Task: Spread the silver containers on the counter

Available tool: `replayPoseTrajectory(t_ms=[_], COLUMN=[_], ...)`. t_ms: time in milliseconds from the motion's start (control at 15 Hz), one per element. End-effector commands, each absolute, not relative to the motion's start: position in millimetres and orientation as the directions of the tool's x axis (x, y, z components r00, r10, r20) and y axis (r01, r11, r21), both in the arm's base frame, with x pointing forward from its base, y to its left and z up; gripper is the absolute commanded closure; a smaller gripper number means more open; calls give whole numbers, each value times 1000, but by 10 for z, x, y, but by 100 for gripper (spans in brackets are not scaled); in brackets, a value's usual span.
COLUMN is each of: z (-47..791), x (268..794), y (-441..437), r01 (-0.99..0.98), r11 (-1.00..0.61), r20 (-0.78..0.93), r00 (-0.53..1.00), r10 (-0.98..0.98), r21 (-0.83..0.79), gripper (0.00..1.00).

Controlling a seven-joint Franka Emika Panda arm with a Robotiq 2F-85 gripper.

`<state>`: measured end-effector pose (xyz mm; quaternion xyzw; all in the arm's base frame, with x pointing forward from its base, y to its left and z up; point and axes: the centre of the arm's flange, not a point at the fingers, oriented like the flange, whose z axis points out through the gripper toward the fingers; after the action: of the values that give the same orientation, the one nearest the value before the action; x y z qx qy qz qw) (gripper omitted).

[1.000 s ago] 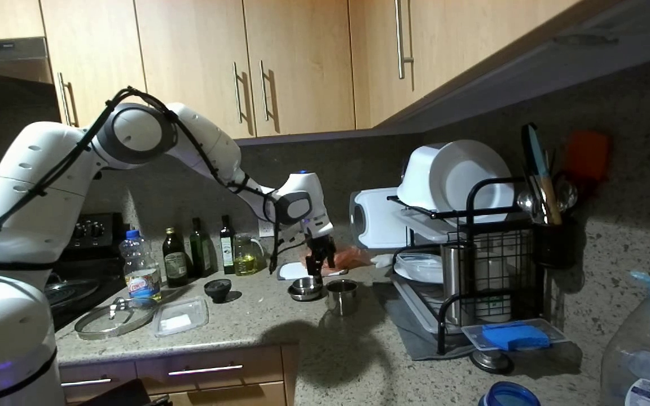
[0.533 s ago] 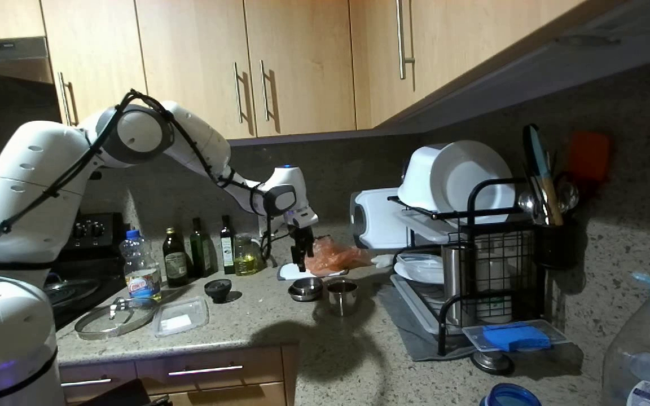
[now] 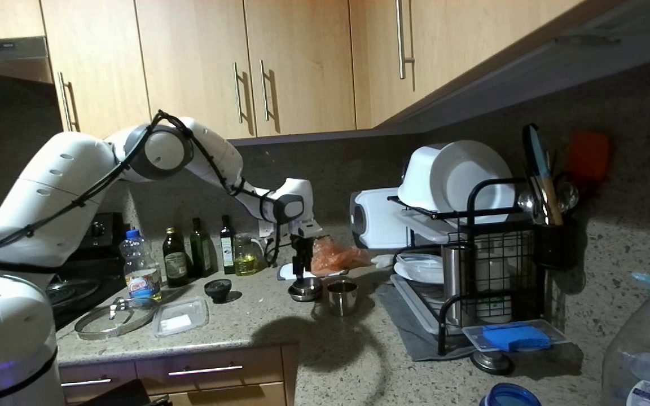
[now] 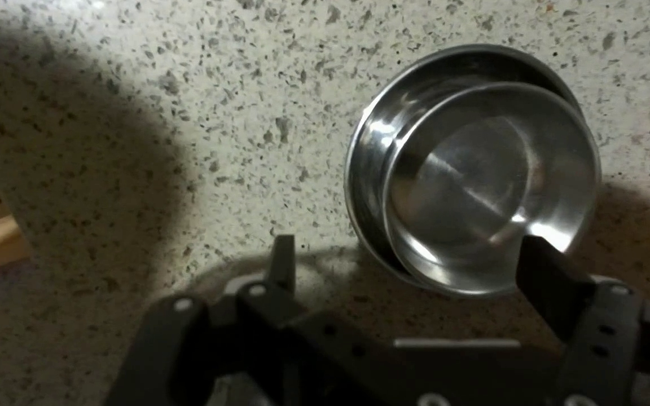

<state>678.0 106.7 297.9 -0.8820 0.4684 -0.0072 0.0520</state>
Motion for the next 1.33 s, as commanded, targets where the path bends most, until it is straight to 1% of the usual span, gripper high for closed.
replayPoseTrajectory(t_ms=[0, 333, 400, 467, 533, 600, 733, 800, 1067, 1200, 1267], z=[2774, 2490, 2459, 2440, 2427, 2429, 2437, 2455, 2528, 2554, 2562], x=[7132, 7277, 7295, 7303, 7311, 7314, 7325, 7320, 7305, 7302, 7303], y=[1123, 1178, 1179, 1181, 1184, 1192, 1211, 1224, 1266, 1286, 1296], r01=[-823, -815, -814, -811, -810, -810, -809, -808, -804, -802, -802], r11=[-567, -577, -577, -581, -582, -582, -584, -586, -592, -595, -596], r20=[-80, -121, -124, -122, -119, -115, -107, -101, -90, -85, -83], r00=[567, 568, 567, 571, 572, 573, 576, 579, 587, 591, 591], r10=[-820, -814, -814, -812, -812, -811, -811, -809, -804, -803, -802], r21=[-18, 60, 69, 72, 74, 71, 66, 63, 49, 45, 44], gripper=[0, 0, 4, 28, 28, 32, 46, 55, 86, 99, 100])
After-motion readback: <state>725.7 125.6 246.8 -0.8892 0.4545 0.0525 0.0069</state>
